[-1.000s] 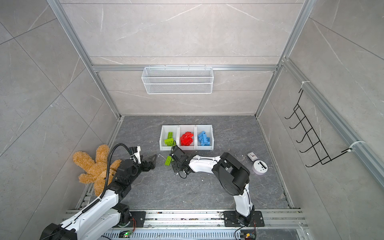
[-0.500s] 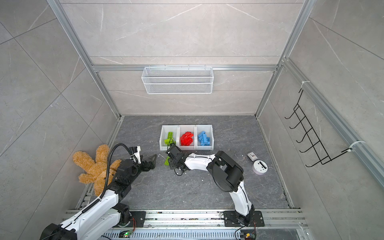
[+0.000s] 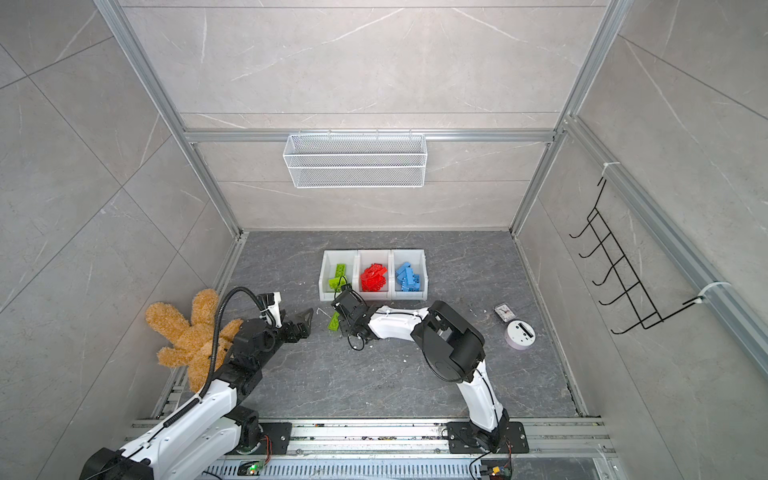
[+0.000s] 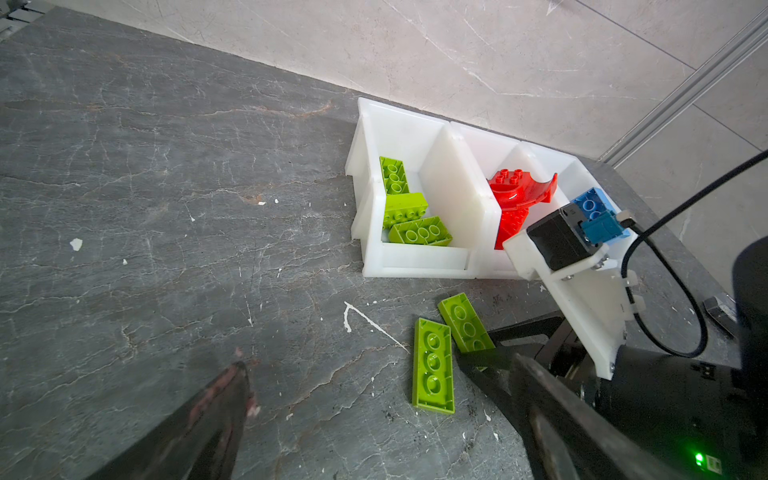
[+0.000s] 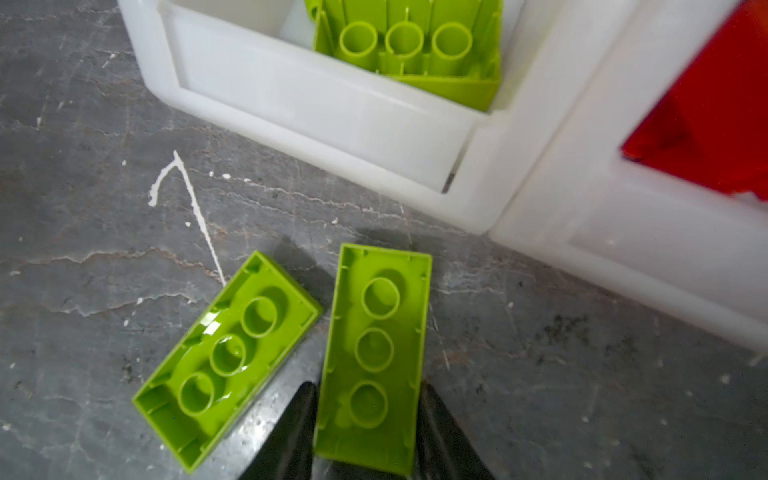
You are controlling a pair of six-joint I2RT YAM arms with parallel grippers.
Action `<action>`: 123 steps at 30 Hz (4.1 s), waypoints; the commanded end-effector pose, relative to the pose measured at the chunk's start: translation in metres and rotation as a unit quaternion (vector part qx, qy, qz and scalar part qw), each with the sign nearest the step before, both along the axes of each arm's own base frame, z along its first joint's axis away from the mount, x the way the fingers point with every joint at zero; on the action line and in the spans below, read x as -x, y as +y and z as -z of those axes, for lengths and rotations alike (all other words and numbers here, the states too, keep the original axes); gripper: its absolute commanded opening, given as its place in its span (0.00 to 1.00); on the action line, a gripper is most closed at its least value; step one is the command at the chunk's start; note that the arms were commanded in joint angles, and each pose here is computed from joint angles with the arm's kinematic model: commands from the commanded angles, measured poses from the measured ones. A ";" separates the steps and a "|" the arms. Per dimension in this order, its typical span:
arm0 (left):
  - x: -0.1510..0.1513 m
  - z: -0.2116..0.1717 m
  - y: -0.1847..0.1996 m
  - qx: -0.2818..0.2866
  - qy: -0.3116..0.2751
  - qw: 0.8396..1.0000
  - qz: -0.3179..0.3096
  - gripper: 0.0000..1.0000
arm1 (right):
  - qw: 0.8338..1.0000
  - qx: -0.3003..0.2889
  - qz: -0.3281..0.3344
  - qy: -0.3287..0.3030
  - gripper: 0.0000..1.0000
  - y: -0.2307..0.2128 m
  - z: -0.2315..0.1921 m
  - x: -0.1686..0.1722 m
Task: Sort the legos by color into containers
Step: 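Close the right gripper on the flat lime-green brick and lift, then carry the brick over the lime-green compartment and open the right gripper, then move the right gripper down and grasp the last lime-green brick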
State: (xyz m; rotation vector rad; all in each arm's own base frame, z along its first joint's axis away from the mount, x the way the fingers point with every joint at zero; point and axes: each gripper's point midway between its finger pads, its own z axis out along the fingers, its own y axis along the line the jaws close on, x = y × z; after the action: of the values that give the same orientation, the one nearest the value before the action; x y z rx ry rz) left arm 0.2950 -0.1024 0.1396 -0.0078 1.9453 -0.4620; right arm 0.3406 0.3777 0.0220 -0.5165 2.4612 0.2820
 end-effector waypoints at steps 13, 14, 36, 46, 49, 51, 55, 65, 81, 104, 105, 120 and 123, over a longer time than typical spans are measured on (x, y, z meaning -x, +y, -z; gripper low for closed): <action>-0.006 -0.011 -0.004 0.008 -0.018 1.000 0.004 0.99 | 1.000 0.017 -0.005 0.010 0.33 -0.021 0.006 0.014; -0.006 -0.011 -0.005 0.009 -0.017 1.000 0.005 0.99 | 1.000 0.016 -0.005 0.010 0.33 -0.021 0.006 0.015; -0.006 -0.011 -0.001 0.007 -0.020 1.000 -0.003 0.99 | 0.992 -0.039 -0.064 -0.103 0.31 0.011 -0.114 -0.009; -0.005 -0.011 0.004 0.002 -0.026 1.000 -0.014 0.99 | 0.990 -0.075 -0.059 -0.107 0.32 0.035 -0.117 -0.073; -0.004 -0.013 0.003 0.001 -0.029 1.000 -0.011 0.99 | 0.990 -0.084 -0.055 -0.100 0.32 0.040 -0.112 -0.086; -0.004 -0.013 0.004 0.001 -0.030 0.999 -0.013 0.99 | 0.990 -0.086 -0.054 -0.093 0.32 0.042 -0.107 -0.092; -0.005 -0.013 0.004 0.001 -0.029 0.999 -0.013 0.99 | 0.992 -0.089 -0.047 -0.072 0.32 0.044 -0.092 -0.103; -0.004 -0.013 0.003 0.002 -0.029 1.000 -0.011 0.99 | 0.994 -0.073 -0.057 -0.056 0.36 0.048 -0.071 -0.104; -0.003 -0.014 0.003 0.003 -0.031 0.999 -0.011 0.99 | 0.993 -0.074 -0.062 -0.068 0.60 0.050 -0.099 -0.106; -0.007 -0.010 0.002 -0.008 -0.024 1.000 -0.009 0.99 | 0.990 -0.126 -0.058 0.002 0.75 0.011 -0.076 0.046; -0.007 -0.011 0.002 -0.007 -0.024 1.000 -0.009 0.99 | 0.991 -0.121 -0.060 0.011 0.76 0.013 -0.067 0.049; -0.005 -0.011 0.004 -0.008 -0.025 1.000 -0.013 0.99 | 0.991 -0.092 -0.085 0.057 0.79 0.051 -0.019 0.038; -0.005 -0.013 0.004 -0.006 -0.027 1.000 -0.011 0.99 | 0.992 -0.068 -0.080 0.062 0.79 0.052 -0.009 0.034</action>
State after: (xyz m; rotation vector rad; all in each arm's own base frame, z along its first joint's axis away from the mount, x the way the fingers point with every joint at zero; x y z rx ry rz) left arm 0.2959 -0.0972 0.1339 -0.0247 1.9574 -0.4260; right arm 0.3075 0.4263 0.0419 -0.6487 2.4614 0.5972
